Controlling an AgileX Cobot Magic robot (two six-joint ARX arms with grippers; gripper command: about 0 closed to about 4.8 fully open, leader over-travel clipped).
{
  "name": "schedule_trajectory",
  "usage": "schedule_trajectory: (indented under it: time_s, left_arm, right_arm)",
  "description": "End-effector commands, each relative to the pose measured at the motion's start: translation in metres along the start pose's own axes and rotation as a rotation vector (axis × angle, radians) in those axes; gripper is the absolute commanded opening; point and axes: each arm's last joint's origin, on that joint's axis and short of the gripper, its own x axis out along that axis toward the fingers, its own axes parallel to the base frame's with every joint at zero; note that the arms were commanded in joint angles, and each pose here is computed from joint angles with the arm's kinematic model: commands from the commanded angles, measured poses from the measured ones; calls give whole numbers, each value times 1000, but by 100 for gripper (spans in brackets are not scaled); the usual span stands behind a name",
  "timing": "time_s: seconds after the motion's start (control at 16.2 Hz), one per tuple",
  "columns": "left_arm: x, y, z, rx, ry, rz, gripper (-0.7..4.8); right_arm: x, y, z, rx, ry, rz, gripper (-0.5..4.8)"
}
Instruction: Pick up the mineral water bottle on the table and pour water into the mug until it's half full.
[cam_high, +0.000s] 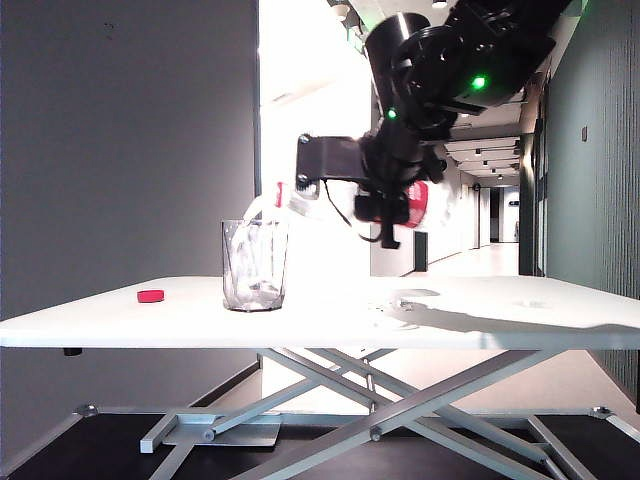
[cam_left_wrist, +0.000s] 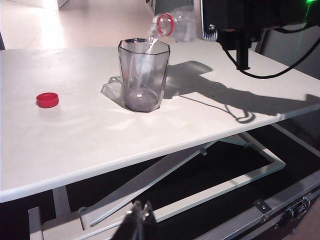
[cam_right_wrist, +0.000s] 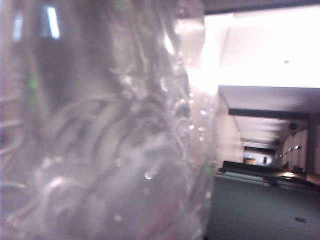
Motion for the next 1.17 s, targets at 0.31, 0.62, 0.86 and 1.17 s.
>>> schedule_trajectory:
  time_s: [0.31, 0.62, 0.86, 1.17]
  left_arm:
    - [0, 0, 0, 4, 2, -3, -5]
    - [0, 0, 0, 4, 2, -3, -5]
    - [0, 0, 0, 4, 2, -3, -5]
    - [0, 0, 0, 4, 2, -3, -5]
  right_arm:
    - [-5, -20, 1, -5, -4, -107, 165]
    - [-4, -21, -2, -25, 4, -108, 165]
    - [-4, -21, -2, -24, 4, -108, 165]
    - [-4, -21, -2, -24, 4, -108, 165]
